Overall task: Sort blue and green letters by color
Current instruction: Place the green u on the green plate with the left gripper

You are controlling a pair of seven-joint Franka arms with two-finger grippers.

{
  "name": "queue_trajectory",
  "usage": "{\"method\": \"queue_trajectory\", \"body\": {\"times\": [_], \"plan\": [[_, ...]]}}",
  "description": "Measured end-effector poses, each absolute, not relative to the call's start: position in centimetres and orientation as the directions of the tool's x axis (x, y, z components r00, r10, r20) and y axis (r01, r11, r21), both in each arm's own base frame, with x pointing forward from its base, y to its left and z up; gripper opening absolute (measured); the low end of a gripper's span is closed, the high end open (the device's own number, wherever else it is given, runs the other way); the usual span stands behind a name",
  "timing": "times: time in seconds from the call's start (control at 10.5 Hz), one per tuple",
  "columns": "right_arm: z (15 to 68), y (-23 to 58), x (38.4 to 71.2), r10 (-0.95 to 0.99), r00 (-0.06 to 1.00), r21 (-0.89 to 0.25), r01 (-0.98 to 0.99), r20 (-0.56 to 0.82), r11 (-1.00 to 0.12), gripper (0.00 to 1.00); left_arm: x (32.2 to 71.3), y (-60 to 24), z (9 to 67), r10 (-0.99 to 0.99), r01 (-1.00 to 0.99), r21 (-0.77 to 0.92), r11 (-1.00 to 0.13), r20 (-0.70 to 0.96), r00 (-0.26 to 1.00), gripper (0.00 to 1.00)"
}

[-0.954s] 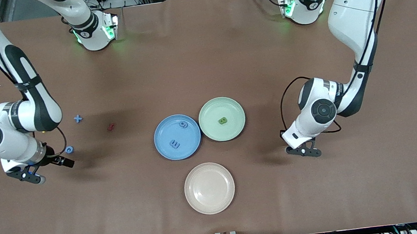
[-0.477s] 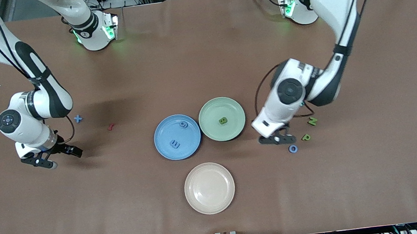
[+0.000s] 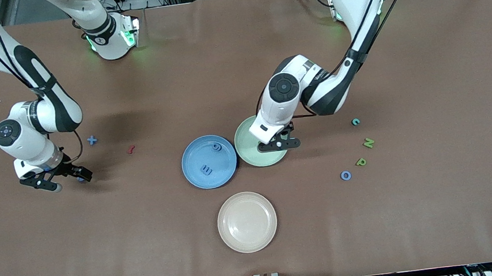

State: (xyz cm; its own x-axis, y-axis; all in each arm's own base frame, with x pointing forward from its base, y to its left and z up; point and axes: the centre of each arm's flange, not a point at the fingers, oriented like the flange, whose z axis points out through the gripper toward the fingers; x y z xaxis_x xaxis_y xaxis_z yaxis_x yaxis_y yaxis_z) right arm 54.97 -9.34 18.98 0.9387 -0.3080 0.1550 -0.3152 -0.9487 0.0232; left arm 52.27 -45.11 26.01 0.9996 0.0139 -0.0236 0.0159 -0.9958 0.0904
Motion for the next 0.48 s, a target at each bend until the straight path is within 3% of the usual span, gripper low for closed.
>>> {"method": "queue_trajectory", "body": {"times": [0.38, 0.48], "plan": [[17.5, -9.4, 54.5, -0.311, 0.935, 0.009, -0.317, 0.173, -0.948, 0.99, 58.1, -38.3, 27.3, 0.050, 0.050, 0.087, -0.995, 0.000, 0.999, 0.96], [17.1, -9.5, 54.4, -0.312, 0.935, 0.009, -0.318, 0.169, -0.948, 0.93, 59.8, -35.1, 27.7, -0.024, -0.024, 0.073, -0.997, 0.000, 1.000, 1.00]]}}
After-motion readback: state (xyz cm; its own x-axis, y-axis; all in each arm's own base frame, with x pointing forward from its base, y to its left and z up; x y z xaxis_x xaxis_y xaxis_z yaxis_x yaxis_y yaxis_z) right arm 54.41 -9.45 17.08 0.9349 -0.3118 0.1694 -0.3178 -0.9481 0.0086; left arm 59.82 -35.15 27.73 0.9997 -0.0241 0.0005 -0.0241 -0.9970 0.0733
